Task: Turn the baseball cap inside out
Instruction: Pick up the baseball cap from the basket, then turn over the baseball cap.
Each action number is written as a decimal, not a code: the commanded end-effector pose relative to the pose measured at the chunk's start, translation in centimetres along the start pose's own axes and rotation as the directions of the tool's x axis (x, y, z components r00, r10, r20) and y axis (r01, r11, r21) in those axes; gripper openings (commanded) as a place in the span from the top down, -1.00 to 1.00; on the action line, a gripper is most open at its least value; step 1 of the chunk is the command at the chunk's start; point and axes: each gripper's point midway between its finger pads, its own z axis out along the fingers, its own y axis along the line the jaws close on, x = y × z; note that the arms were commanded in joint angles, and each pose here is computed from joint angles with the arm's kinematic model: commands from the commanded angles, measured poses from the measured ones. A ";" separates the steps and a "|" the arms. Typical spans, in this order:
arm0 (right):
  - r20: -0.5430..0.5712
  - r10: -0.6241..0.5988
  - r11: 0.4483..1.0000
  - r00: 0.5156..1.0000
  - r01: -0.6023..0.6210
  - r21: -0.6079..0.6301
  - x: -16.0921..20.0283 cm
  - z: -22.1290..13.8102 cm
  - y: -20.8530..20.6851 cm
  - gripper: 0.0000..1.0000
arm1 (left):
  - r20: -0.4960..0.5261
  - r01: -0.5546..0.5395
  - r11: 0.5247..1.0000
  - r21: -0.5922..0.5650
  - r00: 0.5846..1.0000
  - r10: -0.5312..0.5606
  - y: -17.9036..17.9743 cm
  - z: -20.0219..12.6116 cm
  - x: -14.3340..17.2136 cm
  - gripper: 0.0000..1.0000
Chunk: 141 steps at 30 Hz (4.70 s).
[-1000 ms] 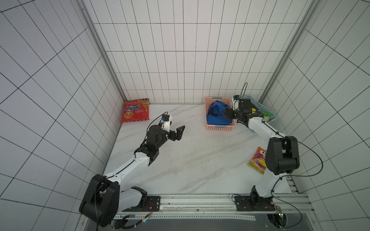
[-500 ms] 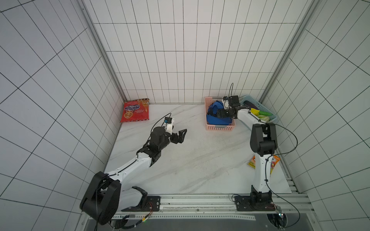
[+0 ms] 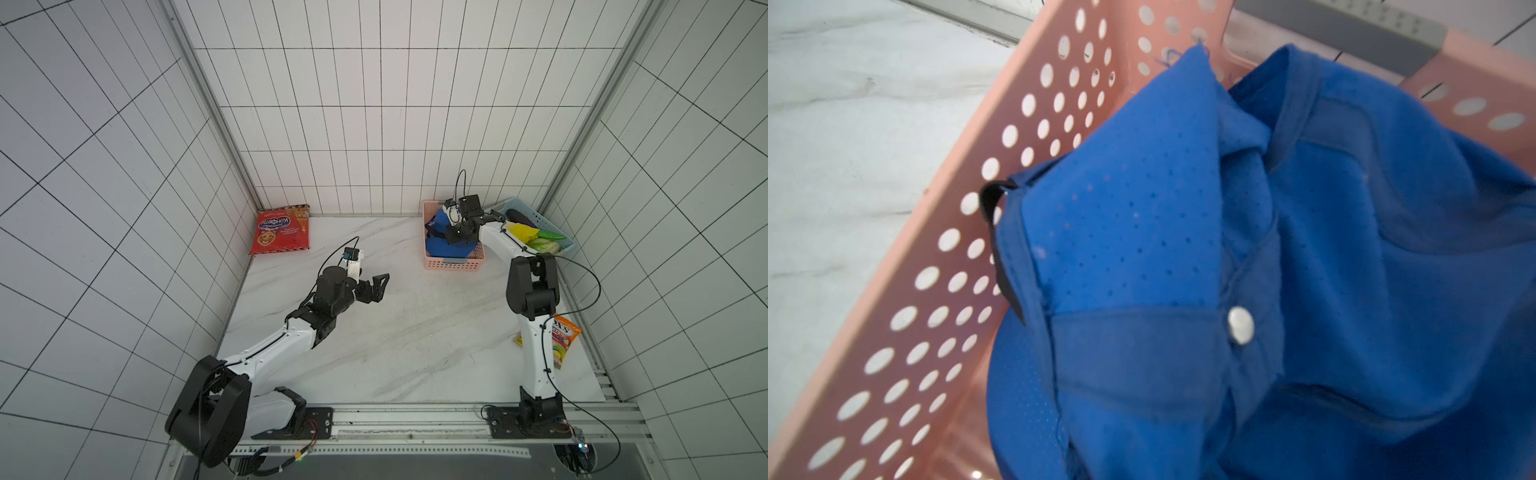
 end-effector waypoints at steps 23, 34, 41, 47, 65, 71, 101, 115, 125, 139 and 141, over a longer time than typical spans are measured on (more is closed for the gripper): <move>0.486 0.008 0.984 0.874 0.078 -0.158 -9.8 -24.6 5.1 1.00 | 0.227 0.101 0.986 0.130 0.965 -0.129 -4.0 -6.1 -8.7 -0.97; 0.496 0.031 0.986 0.868 0.055 -0.157 -7.8 -22.7 4.1 1.00 | 0.166 0.141 0.954 0.264 0.968 -0.189 -6.7 -4.6 -10.3 -0.97; 0.496 0.084 0.977 0.864 0.026 -0.211 -8.0 -19.9 3.3 1.00 | 0.065 0.193 0.922 0.336 0.972 -0.227 -7.8 -0.3 -9.9 -0.97; 0.478 0.131 0.965 0.869 -0.001 -0.263 -7.3 -18.8 2.9 1.00 | -0.050 0.291 0.862 0.414 0.953 -0.297 -8.4 6.6 -9.2 -0.97; 0.447 0.197 0.928 0.872 -0.018 -0.372 -5.2 -18.8 3.2 1.00 | -0.309 0.556 0.625 0.548 0.829 -0.467 -8.8 18.8 -7.6 -0.82; 0.426 0.202 0.928 0.882 -0.033 -0.371 -4.5 -18.2 2.9 1.00 | -0.325 0.572 0.565 0.594 0.814 -0.482 -10.0 20.5 -8.5 -0.45; 0.545 0.214 0.977 0.811 -0.180 -0.116 -2.1 -33.9 -0.7 -0.99 | -0.258 0.524 0.356 0.774 0.774 -0.578 -14.2 11.6 -15.3 1.00; 0.583 0.246 0.943 0.774 -0.053 -0.328 -0.9 -41.4 5.4 -0.99 | -0.038 0.411 0.459 0.787 0.776 -0.630 -13.7 5.5 -19.1 1.00; 0.598 0.072 0.965 0.798 0.096 -0.244 1.7 -40.2 9.4 -0.99 | 0.154 0.312 0.820 0.479 0.890 -0.429 -12.5 -0.1 -11.8 1.00; 0.708 -0.120 0.974 0.696 0.221 -0.052 -1.4 -38.3 17.3 -0.99 | 0.202 0.011 0.994 0.110 0.979 -0.033 -11.4 -3.8 -6.8 1.00; 0.704 -0.126 0.972 0.699 0.228 -0.053 -1.8 -37.6 18.7 -0.99 | 0.201 -0.033 0.998 0.053 0.979 0.022 -10.9 -3.7 -6.1 1.00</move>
